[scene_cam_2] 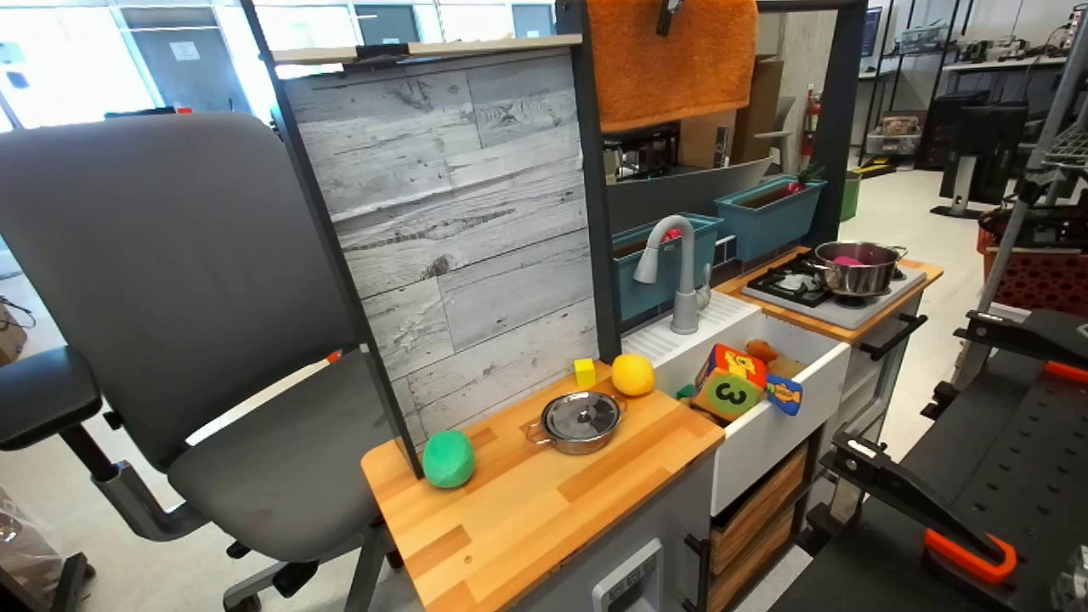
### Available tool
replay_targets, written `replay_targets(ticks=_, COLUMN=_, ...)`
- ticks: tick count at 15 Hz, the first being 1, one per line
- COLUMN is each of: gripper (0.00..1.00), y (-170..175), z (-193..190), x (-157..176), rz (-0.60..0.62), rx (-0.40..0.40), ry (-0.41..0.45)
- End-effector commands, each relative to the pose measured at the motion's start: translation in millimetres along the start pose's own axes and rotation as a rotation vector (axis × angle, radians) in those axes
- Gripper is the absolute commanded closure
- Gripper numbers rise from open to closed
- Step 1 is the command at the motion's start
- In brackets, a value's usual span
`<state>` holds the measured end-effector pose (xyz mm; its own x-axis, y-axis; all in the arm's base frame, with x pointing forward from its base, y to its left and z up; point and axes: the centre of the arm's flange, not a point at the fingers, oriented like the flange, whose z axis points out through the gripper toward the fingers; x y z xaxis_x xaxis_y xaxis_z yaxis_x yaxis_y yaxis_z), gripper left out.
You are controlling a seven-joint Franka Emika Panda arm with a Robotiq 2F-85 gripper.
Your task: Unhang the orange towel
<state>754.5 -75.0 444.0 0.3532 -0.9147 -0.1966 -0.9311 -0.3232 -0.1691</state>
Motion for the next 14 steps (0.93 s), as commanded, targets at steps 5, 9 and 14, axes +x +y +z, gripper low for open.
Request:
replay_targets(ticks=5, gripper=0.26, y=3.1, z=-38.1, x=-20.3, rz=-0.017, rx=0.038, ry=0.014)
replay_targets(ticks=9, gripper=0.58, y=-3.4, z=-33.4, x=-11.7, rz=-0.007, rx=0.016, ry=-0.012)
replay_targets(ticks=14, gripper=0.91, y=-1.9, z=-32.9, x=-11.4, rz=0.004, rx=0.027, ry=-0.007)
